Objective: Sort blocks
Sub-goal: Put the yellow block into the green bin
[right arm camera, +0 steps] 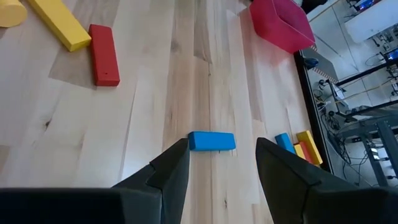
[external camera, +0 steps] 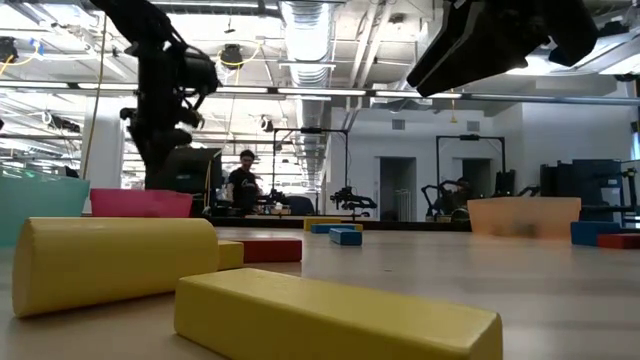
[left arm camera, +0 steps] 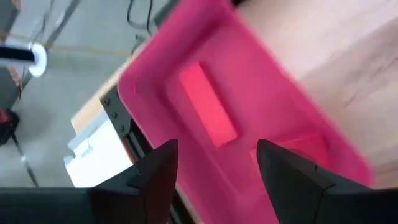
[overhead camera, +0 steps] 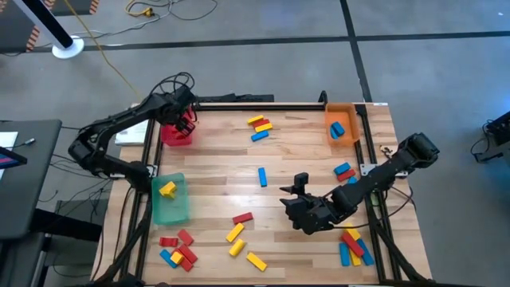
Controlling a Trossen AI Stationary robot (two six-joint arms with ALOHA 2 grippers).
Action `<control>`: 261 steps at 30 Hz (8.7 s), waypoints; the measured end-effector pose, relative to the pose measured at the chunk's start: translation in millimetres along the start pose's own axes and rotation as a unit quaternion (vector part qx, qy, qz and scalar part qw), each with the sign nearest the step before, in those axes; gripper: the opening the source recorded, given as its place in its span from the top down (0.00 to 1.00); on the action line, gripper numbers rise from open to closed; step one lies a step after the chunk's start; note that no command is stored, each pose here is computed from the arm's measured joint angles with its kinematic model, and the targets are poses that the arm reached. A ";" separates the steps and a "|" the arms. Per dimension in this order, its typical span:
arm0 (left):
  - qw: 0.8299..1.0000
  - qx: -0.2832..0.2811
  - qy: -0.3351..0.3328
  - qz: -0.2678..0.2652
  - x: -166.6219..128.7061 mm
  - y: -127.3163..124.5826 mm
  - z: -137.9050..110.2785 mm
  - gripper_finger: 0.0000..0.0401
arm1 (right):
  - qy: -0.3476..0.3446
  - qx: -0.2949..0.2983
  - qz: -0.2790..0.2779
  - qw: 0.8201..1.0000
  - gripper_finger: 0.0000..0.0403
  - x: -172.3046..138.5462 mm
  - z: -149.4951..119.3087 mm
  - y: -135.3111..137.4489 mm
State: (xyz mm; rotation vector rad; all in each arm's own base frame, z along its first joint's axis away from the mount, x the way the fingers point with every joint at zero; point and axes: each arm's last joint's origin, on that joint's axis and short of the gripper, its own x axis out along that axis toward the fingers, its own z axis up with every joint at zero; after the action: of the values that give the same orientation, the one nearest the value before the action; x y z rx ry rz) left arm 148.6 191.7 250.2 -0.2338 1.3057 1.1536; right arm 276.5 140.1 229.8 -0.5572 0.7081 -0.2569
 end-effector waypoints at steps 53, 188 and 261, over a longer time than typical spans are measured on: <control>0.839 0.297 -0.214 -0.403 -154.8 -203.2 -100.3 0.47 | 0.342 0.167 0.274 0.883 0.51 -27.6 -49.7 19.6; 0.597 0.154 -0.554 -0.559 -185.6 -265.4 -79.6 0.47 | -0.154 0.216 0.081 0.961 0.78 -54.5 46.2 -49.0; 0.624 0.223 -0.579 -0.475 -188.2 -246.7 -79.9 0.68 | -0.168 0.201 0.106 0.959 0.37 -41.6 49.9 -62.9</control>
State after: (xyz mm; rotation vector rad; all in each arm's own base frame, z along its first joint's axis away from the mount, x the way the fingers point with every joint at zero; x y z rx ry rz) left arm 317.6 -79.8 270.7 0.1989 0.1027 -0.1131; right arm 277.2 124.7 318.8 -0.1269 0.3644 -0.0959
